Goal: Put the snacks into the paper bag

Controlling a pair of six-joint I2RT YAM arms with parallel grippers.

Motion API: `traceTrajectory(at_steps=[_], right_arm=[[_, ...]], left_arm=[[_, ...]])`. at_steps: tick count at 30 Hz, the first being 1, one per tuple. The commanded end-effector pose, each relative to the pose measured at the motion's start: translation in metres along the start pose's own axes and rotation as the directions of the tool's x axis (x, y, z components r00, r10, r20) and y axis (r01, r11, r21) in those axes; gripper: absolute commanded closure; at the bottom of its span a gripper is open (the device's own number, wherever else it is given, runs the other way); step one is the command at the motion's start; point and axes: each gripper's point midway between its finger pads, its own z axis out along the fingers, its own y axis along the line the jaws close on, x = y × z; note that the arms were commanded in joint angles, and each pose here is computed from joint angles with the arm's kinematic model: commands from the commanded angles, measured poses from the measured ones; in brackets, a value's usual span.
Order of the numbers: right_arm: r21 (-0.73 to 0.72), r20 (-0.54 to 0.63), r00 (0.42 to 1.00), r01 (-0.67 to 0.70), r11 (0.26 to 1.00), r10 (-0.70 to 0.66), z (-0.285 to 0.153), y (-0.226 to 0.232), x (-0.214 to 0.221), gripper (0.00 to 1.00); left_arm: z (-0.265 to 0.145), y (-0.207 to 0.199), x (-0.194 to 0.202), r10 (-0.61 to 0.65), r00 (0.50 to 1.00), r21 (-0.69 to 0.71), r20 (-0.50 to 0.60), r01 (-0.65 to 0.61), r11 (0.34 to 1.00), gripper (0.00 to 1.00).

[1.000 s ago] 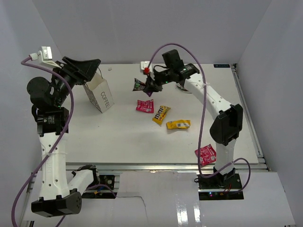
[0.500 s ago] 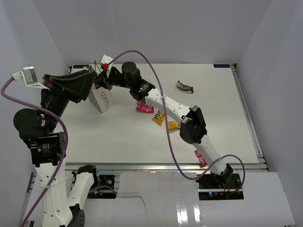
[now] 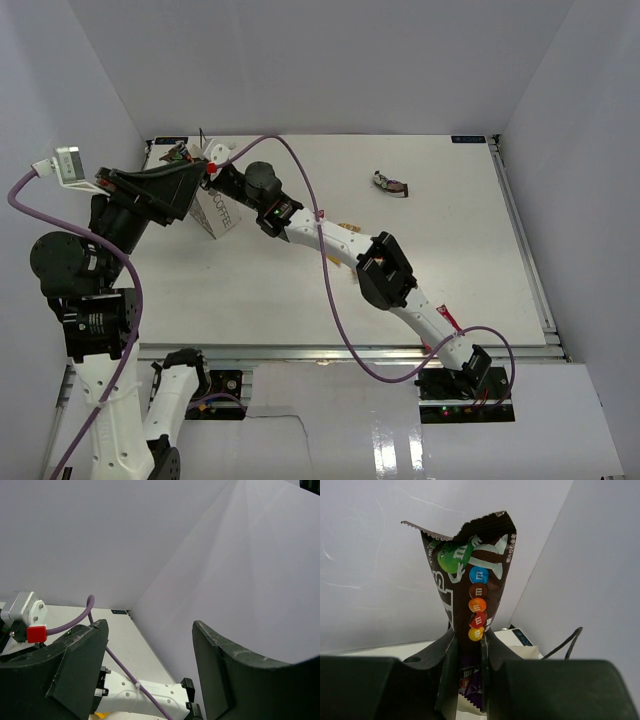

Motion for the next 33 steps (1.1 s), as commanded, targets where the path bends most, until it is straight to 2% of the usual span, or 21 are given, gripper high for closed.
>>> traceTrajectory(at_steps=[1,10,14,17,19,33], right_arm=[[0.1,0.125,0.987,0.094,0.991,-0.106,0.003,-0.027,-0.035,0.82],[0.071,0.097,0.984,0.141,0.987,-0.148,0.002,-0.02,-0.011,0.75],[0.071,0.083,0.982,0.165,0.984,-0.171,0.0,-0.019,0.0,0.67],[0.075,0.065,0.98,0.181,0.981,-0.186,-0.001,-0.02,0.01,0.54],[0.074,0.062,0.98,0.185,0.98,-0.19,-0.001,-0.019,0.012,0.5],[0.075,0.084,0.974,0.206,0.976,-0.212,-0.002,-0.032,-0.007,0.36]], left_arm=[[-0.004,-0.003,0.003,-0.007,1.0,-0.004,-0.014,0.007,1.0,0.22],[-0.009,-0.006,0.004,-0.007,1.0,-0.013,-0.025,0.007,1.0,0.21],[-0.011,-0.008,0.006,-0.012,0.999,-0.01,-0.034,0.012,1.0,0.21],[-0.011,-0.008,0.007,-0.016,0.999,-0.009,-0.037,0.015,1.0,0.22],[-0.012,-0.01,0.008,-0.018,0.999,-0.006,-0.04,0.017,1.0,0.21],[-0.01,-0.007,0.009,-0.033,0.998,-0.004,-0.048,0.033,0.999,0.21]])
